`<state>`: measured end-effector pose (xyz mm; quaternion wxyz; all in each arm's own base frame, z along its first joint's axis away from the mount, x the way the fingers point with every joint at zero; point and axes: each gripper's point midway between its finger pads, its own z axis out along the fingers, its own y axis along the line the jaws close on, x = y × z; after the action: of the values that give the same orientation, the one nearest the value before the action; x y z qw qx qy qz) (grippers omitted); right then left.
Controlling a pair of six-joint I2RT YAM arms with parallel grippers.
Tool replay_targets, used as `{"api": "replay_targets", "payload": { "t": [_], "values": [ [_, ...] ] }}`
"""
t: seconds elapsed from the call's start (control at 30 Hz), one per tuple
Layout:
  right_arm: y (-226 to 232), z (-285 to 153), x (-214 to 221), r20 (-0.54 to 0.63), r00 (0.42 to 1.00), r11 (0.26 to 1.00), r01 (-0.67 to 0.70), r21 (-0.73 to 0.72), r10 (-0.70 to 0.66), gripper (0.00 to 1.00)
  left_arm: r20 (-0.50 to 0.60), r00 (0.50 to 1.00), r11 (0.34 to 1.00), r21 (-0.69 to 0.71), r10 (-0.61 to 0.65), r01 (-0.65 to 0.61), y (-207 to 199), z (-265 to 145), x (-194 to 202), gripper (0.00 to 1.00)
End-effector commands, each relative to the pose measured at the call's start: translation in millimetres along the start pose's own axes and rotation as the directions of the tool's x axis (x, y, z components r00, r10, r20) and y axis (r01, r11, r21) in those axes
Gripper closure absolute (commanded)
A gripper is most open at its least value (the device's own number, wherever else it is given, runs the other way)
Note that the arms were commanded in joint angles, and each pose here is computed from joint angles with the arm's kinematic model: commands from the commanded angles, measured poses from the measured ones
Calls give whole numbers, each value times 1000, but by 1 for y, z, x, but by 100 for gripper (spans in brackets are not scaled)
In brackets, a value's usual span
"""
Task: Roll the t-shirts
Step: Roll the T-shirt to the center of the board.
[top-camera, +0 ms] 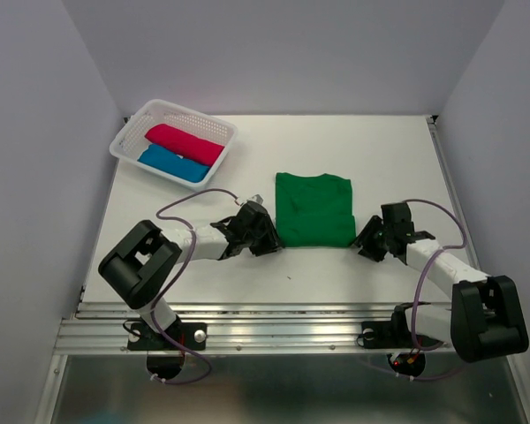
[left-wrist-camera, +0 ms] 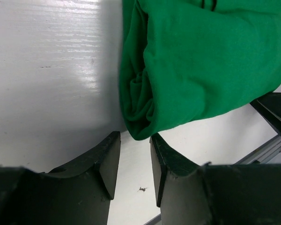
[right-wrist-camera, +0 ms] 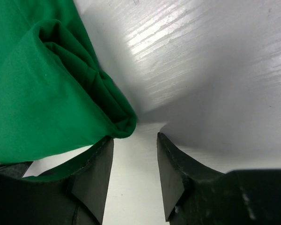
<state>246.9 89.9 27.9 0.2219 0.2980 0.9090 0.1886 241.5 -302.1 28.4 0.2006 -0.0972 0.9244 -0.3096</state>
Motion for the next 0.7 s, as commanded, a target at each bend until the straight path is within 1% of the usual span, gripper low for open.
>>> {"api": "replay_targets", "payload": {
  "t": [0.0, 0.07, 0.17, 0.2, 0.27, 0.3, 0.33, 0.37, 0.43, 0.47, 0.57, 0.63, 0.67],
  "values": [
    [10, 4, -8, 30, 999, 998, 24, -60, -22, 56, 36, 999, 1000, -15, 5, -4, 0, 3, -7, 59],
    [10, 7, -8, 24, 999, 998, 26, -56, -24, 62, 36, 999, 1000, -20, 0, 1, 1, 5, -7, 62],
    [7, 11, -7, 18, 1000, 999, 26, -45, -26, 69, 38, 999, 1000, -18, -5, 5, 1, 7, -8, 72],
    [7, 12, -7, 20, 999, 998, 29, -47, -28, 76, 43, 999, 1000, -20, -6, 7, 1, 8, -9, 74],
    [6, 12, -7, 18, 999, 998, 33, -45, -32, 82, 46, 999, 1000, -19, -6, 7, 1, 8, -9, 80],
    [6, 12, -7, 19, 999, 999, 33, -44, -32, 82, 48, 999, 1000, -20, -6, 7, 2, 8, -9, 80],
    [6, 12, -7, 19, 999, 998, 36, -44, -35, 82, 54, 999, 1000, -18, -7, 8, 1, 8, -10, 79],
    [6, 12, -7, 19, 999, 998, 37, -44, -36, 82, 55, 998, 1000, -15, -9, 9, 0, 7, -10, 74],
    [5, 12, -6, 18, 999, 998, 37, -43, -36, 82, 64, 998, 1000, -6, -12, 13, 0, 5, -11, 68],
    [5, 12, -6, 18, 999, 998, 35, -43, -35, 82, 73, 997, 1000, 3, -15, 15, -2, 3, -13, 60],
    [5, 12, -5, 15, 999, 998, 37, -44, -36, 82, 104, 994, 999, 15, -36, 35, -4, -4, -17, 55],
    [5, 12, -5, 14, 999, 998, 38, -45, -38, 82, 127, 990, 998, 10, -56, 55, 1, -7, -19, 55],
    [6, 11, -5, 16, 999, 998, 37, -47, -37, 82, 143, 988, 998, 37, -62, 57, -5, -11, -22, 55]
  ]
}}
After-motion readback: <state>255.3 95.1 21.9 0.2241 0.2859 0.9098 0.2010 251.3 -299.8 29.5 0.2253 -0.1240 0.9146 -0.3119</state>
